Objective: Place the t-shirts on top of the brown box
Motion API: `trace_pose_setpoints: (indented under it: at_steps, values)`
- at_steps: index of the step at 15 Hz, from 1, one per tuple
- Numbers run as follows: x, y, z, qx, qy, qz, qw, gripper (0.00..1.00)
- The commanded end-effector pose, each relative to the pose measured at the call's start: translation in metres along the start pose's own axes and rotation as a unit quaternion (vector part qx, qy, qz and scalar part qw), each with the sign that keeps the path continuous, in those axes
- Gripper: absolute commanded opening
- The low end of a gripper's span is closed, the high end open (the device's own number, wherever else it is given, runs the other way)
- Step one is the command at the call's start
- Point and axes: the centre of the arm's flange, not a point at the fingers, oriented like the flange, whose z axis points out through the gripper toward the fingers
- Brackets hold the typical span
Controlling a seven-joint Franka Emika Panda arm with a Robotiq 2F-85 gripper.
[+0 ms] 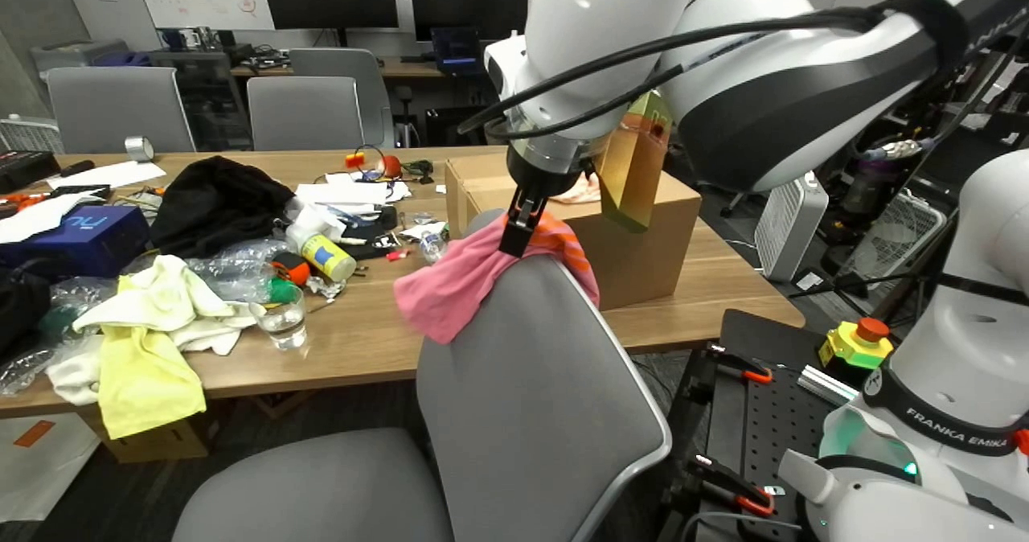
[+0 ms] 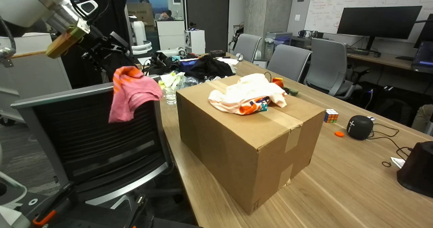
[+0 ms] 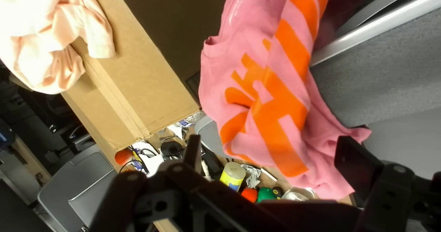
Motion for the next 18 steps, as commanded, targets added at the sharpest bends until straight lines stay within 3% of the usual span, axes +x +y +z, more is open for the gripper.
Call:
trace_pose_setpoints:
  at_steps: [1, 2, 3, 4, 6, 14, 17, 18]
  values:
    - [0.004, 0.002, 0.008, -0.006, -0.003, 0.013, 0.9999, 1.0]
    - [0.003, 0.002, 0.01, -0.006, -0.006, 0.014, 0.9999, 1.0]
    - [0.002, 0.003, 0.012, -0.006, -0.009, 0.015, 0.9998, 0.93]
    - [0.002, 0.004, 0.014, -0.005, -0.012, 0.017, 0.9998, 0.74]
    - [0.002, 0.006, 0.017, -0.006, -0.015, 0.02, 0.9997, 0.69]
    - [0.001, 0.015, 0.02, -0.006, -0.018, 0.028, 0.9994, 0.08]
    - [0.0, 0.021, 0.019, -0.004, -0.017, 0.033, 0.9993, 0.0]
    - [0.001, 0.024, 0.017, -0.003, -0.017, 0.035, 0.9992, 0.03]
